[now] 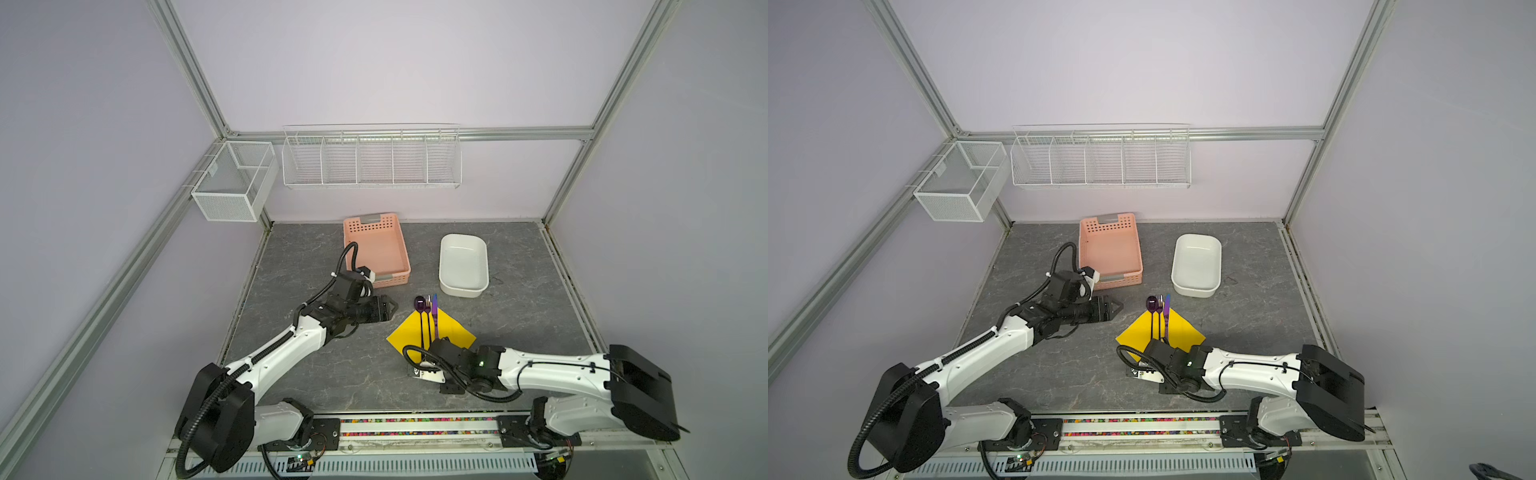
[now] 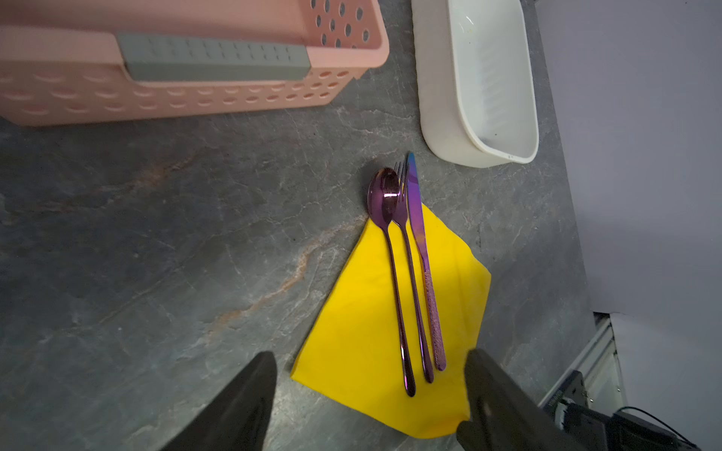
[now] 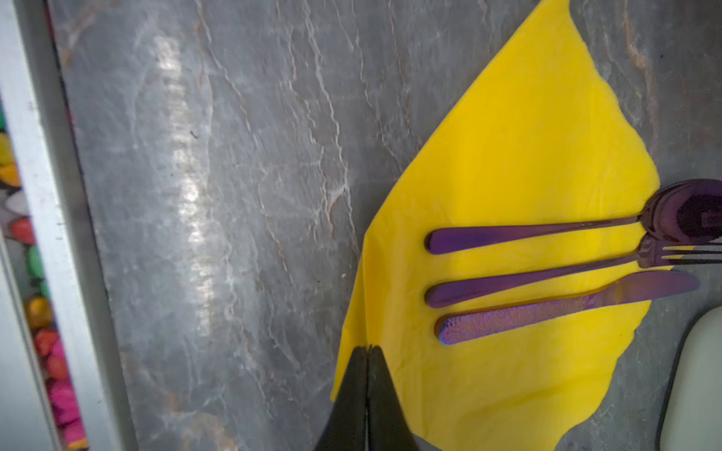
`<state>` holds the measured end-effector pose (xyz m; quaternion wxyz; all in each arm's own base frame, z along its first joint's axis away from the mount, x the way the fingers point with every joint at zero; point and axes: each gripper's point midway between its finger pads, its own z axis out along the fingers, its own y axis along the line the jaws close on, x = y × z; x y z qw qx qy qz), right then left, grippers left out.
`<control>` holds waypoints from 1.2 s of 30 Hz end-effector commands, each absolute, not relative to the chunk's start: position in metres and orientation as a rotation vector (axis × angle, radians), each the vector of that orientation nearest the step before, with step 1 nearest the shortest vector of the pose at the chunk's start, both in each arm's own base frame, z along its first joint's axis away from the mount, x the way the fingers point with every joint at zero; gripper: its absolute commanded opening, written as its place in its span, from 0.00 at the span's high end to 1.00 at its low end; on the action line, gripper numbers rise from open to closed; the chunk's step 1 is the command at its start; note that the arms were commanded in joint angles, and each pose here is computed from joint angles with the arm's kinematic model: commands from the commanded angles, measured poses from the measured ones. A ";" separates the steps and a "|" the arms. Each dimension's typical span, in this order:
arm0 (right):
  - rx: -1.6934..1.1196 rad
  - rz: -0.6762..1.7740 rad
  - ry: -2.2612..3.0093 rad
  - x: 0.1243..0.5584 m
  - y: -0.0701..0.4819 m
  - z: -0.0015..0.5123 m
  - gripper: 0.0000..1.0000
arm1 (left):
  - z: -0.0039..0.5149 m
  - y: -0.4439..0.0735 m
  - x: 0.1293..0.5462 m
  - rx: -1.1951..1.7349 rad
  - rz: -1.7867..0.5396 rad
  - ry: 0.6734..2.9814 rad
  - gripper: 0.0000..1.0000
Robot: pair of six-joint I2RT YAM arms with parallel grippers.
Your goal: Place the utensils on the paper napkin and roll it up
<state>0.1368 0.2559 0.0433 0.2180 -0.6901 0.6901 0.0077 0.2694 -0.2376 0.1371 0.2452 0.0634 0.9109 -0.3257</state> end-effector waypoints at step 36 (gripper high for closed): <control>-1.787 0.213 2.019 0.195 0.274 0.045 0.93 | 0.069 -0.314 0.146 0.494 -1.516 2.672 0.94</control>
